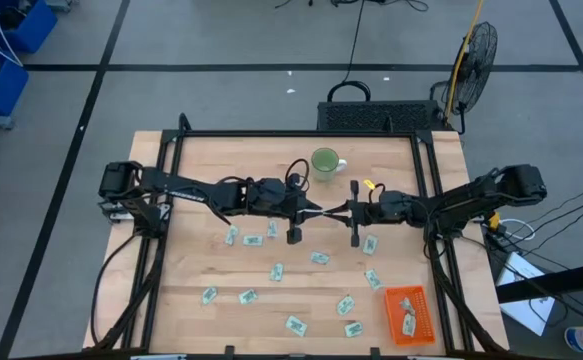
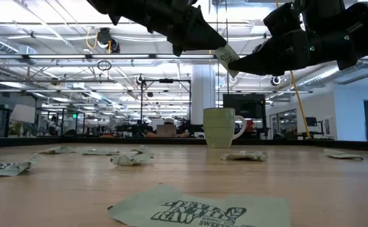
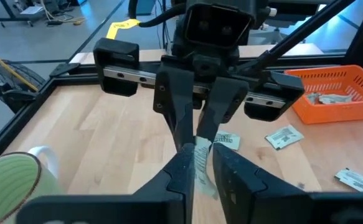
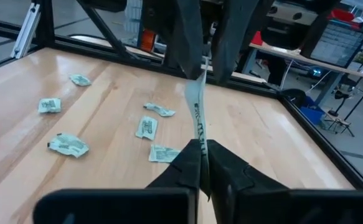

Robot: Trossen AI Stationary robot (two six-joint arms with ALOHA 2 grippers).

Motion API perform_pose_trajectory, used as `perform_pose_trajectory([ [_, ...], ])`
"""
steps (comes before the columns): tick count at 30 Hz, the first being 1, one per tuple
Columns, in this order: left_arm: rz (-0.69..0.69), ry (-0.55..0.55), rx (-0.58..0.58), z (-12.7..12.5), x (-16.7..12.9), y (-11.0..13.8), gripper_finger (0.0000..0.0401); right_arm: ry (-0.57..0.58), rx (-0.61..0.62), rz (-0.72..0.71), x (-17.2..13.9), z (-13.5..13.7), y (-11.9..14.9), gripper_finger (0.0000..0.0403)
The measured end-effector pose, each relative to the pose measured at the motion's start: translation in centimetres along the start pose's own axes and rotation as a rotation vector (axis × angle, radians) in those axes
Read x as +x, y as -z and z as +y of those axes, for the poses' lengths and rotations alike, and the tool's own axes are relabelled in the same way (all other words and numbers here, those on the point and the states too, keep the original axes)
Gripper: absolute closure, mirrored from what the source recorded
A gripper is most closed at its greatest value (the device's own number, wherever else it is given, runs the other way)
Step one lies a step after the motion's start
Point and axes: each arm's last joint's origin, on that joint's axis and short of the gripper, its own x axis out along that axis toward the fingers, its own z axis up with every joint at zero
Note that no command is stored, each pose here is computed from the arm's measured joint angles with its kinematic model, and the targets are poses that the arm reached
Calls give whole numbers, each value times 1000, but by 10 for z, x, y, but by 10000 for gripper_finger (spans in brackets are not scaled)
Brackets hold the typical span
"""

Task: Pick and place Stevia / Truvia into bins
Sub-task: Put the stevia packet into the orange bin

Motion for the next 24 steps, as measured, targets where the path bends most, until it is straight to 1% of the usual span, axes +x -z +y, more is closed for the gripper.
perform_pose_trajectory([
  [4,1,-22,0,0,0,0,308,-14,18,34,-1,2,2,398],
  [7,2,-53,-9,1,0,0,296,-72,9,158,-4,10,-6,394],
  [9,4,-56,-16,1,-2,-1,293,-87,2,295,-7,16,-17,393],
  [12,6,-59,-10,2,-10,-7,294,-37,17,480,-16,30,-39,393],
  [13,13,-61,-1,2,-15,-9,295,-43,34,517,-21,36,-48,393],
  [16,26,-90,21,5,-27,-15,295,-110,107,570,-34,56,-73,393],
  [18,52,-117,34,6,-37,-18,295,-146,181,628,-44,68,-82,393],
  [20,59,-149,34,7,-44,-21,295,-186,301,719,-55,79,-83,393],
  [22,94,-178,35,8,-49,-20,295,-226,466,873,-66,86,-78,393],
  [24,92,-206,35,9,-49,-20,295,-211,688,1082,-76,92,-72,393],
])
